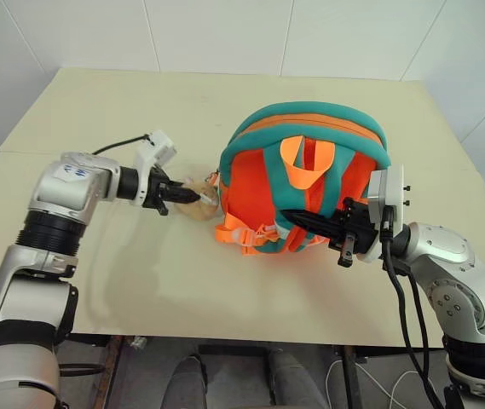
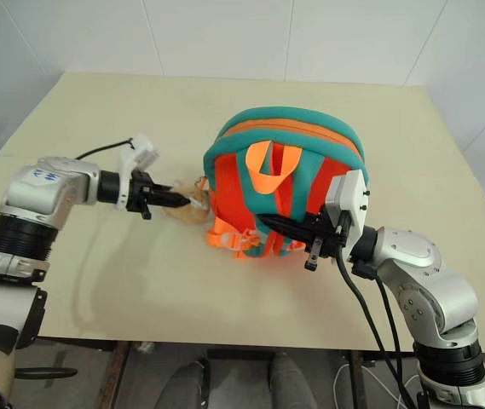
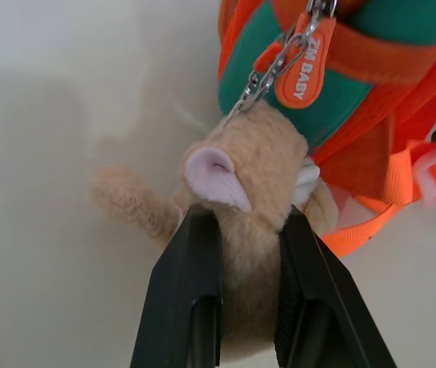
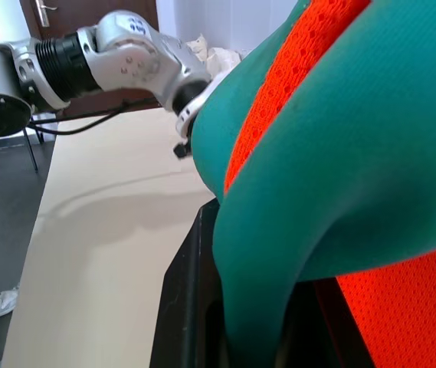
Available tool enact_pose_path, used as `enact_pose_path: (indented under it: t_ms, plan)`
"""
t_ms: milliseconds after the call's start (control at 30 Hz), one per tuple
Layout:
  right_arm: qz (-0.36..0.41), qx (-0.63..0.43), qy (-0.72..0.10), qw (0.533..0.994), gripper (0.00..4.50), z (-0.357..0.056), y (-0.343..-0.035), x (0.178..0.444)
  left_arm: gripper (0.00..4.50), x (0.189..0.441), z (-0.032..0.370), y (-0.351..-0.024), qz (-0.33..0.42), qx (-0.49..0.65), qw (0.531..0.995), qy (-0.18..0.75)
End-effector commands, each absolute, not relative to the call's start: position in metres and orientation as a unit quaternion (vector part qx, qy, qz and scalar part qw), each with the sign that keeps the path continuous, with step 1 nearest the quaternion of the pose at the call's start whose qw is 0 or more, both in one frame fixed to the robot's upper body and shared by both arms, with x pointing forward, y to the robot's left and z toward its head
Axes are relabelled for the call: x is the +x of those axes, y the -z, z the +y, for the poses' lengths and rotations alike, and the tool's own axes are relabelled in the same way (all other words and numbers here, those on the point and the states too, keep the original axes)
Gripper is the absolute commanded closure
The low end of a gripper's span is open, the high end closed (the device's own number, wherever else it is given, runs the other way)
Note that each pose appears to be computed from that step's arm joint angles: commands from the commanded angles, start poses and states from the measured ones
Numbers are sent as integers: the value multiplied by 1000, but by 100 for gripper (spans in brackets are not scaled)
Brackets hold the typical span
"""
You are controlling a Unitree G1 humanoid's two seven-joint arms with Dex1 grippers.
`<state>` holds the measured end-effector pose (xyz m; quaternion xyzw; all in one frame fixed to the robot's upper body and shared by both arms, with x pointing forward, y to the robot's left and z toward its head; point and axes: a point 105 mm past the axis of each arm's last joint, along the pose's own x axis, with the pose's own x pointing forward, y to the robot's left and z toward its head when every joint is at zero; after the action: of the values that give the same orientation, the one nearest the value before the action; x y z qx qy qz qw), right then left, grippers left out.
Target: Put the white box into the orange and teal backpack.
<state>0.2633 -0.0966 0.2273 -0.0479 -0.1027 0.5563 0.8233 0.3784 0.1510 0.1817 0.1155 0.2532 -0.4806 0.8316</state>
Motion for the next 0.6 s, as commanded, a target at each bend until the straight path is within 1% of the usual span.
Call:
enact_pose_path:
  t_ms: [33, 100, 133, 233, 300, 367, 400, 600]
  plan:
    - [-122, -64, -555, 820, 450, -96, -238, 257, 406, 375, 151, -170, 251, 107, 826, 494]
    - [-118, -70, -545, 827, 450, -98, -238, 260, 406, 372, 143, -184, 189, 74, 827, 524]
    - [-114, -71, -542, 830, 450, -99, -239, 260, 406, 373, 143, -191, 163, 67, 833, 525]
    - [-81, -86, -534, 837, 450, -105, -234, 260, 406, 371, 149, -199, 132, 46, 840, 524]
    - [-27, -120, -527, 841, 378, -114, -223, 261, 333, 368, 156, -199, 135, 45, 844, 517]
    - [3, -144, -517, 844, 321, -124, -219, 261, 278, 366, 162, -201, 132, 45, 849, 510]
    - [6, -147, -515, 845, 285, -128, -220, 261, 240, 365, 164, -202, 126, 44, 850, 510]
    - [25, -181, -483, 856, 79, -157, -228, 259, 48, 360, 185, -214, 39, 80, 872, 481]
